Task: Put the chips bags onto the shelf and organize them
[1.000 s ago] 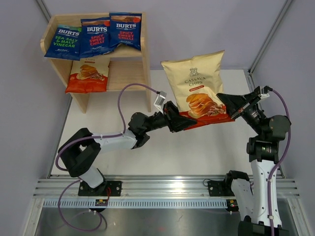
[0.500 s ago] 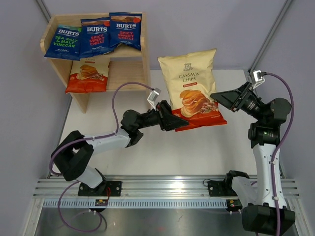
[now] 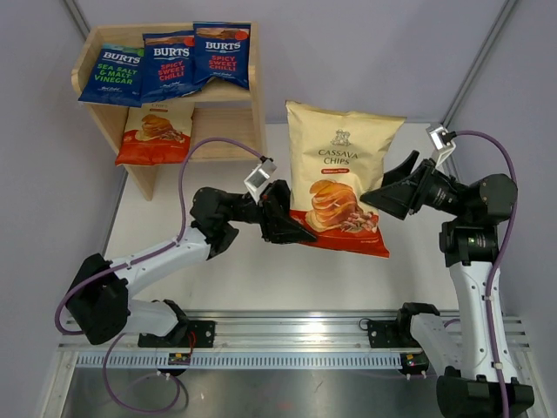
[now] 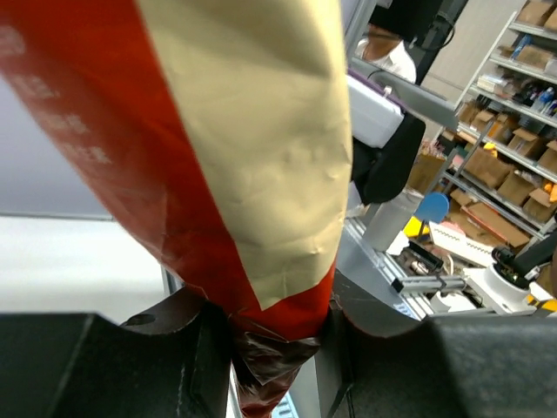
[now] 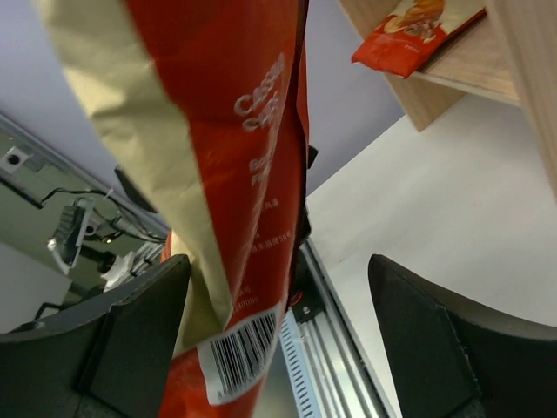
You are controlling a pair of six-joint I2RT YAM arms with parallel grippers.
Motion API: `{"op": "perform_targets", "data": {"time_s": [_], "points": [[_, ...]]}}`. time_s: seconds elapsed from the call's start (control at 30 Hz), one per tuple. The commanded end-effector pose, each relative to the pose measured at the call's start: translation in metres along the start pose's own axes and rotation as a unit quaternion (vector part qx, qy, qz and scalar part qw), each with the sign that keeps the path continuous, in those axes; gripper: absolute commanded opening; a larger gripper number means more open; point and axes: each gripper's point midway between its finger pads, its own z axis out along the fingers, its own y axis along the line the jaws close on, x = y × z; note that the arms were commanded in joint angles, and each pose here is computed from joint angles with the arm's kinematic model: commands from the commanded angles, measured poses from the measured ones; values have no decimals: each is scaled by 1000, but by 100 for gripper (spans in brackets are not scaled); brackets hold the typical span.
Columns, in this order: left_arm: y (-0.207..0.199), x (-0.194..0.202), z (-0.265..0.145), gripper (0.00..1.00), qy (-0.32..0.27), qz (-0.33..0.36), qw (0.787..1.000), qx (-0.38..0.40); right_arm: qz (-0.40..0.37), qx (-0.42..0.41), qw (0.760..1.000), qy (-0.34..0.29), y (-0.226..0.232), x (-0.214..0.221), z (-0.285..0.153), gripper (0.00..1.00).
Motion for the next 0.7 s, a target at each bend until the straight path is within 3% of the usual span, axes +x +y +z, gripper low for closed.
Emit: {"op": "perform_targets", "data": {"time_s": [0.0, 0.13, 0.3, 0.5, 0.57, 0.67], "points": [[-2, -9, 7, 30, 42, 26, 999, 1, -5, -55, 998, 18, 28, 1, 2, 90], [22, 3, 8, 30, 82, 9, 996, -36, -2, -59, 998, 24, 43, -1, 2, 88], [38, 14, 4, 30, 111, -17, 991, -71, 19, -23, 999, 17, 24, -3, 6, 52], [53, 2, -21, 28, 97, -43, 986, -130, -17, 4, 1000, -6, 19, -9, 6, 27], [61, -2, -33, 32, 86, -47, 984, -149, -25, 7, 999, -24, 21, -16, 6, 20], [59, -14, -40, 50, 65, -29, 985, -159, -37, -4, 998, -51, 33, -27, 7, 14]]}}
